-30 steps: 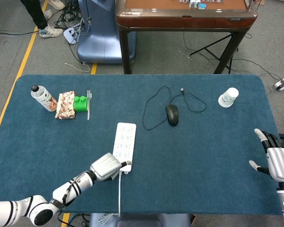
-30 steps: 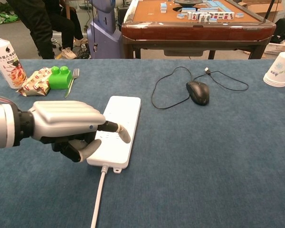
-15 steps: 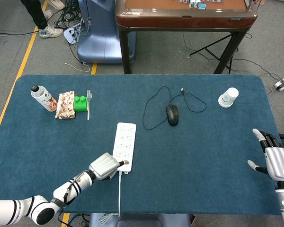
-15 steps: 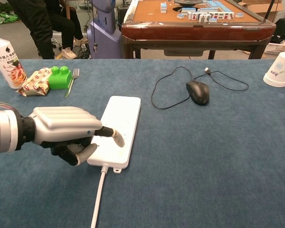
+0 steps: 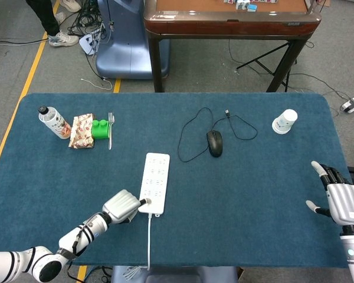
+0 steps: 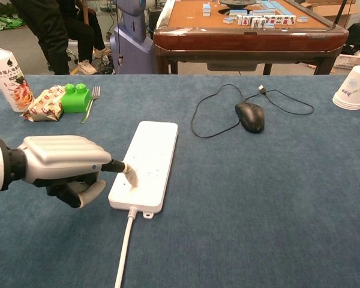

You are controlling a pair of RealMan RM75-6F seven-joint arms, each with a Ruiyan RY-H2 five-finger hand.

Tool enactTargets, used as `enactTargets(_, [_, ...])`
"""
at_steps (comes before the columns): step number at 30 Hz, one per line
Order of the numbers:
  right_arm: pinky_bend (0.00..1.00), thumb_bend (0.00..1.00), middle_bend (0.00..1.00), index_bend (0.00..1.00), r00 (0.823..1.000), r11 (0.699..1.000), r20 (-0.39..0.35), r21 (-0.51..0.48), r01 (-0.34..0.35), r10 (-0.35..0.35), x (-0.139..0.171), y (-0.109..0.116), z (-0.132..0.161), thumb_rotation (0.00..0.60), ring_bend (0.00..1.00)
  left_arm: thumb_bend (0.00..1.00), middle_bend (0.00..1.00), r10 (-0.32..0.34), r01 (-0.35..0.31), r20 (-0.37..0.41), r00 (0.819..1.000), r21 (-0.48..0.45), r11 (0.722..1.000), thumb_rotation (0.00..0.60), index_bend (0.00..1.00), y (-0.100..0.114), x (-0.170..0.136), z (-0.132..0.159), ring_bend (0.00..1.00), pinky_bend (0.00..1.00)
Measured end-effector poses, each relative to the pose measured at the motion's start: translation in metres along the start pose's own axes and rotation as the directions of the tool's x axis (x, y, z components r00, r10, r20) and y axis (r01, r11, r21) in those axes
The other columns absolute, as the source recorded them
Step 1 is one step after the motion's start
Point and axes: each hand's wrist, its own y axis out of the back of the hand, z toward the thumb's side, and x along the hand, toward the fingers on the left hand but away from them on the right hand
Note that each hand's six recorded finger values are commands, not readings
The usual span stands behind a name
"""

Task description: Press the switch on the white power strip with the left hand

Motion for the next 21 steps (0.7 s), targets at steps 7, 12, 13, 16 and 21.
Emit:
enactTargets(7, [0.37,0.03,0.17,0.11,1.000,1.000,-0.001,0.000,-0.001,0.001,0.0003,-0.0007,0.0012,0.600,0.15,0.78,1.00,0.010,-0.010,0.009,1.000,0.003,1.000,0.600,0.24,0.0012,0.0016,0.0034,1.00,1.00])
enactTargets(12, [0.37,0.02,0.17,0.11,1.000,1.000,0.005,-0.001,-0.004,0.004,0.0010,-0.0017,-0.0002,0.600,0.15,0.78,1.00,0.015,-0.016,0.013,1.000,0.019,1.000,0.600,0.25,0.0025,0.0033,0.0047,1.00,1.00])
enactTargets(13, [0.37,0.02,0.17,0.11,1.000,1.000,0.005,-0.002,-0.005,0.005,0.0010,-0.0022,-0.0005,0.600,0.15,0.78,1.00,0.015,-0.016,0.013,1.000,0.022,1.000,0.600,0.25,0.0026,0.0036,0.0050,1.00,1.00])
enactTargets(16, [0.37,0.02,0.17,0.11,1.000,1.000,0.005,-0.003,-0.007,0.007,0.0010,-0.0031,-0.0009,0.600,0.15,0.78,1.00,0.012,-0.012,0.014,1.000,0.034,0.999,0.600,0.26,0.0019,0.0043,0.0056,1.00,1.00])
enactTargets(21, [0.37,0.02,0.17,0.11,1.000,1.000,0.004,-0.005,-0.009,0.009,0.0007,-0.0042,-0.0010,0.600,0.15,0.78,1.00,0.002,-0.002,0.005,1.000,0.050,0.999,0.600,0.28,0.0002,0.0055,0.0048,1.00,1.00])
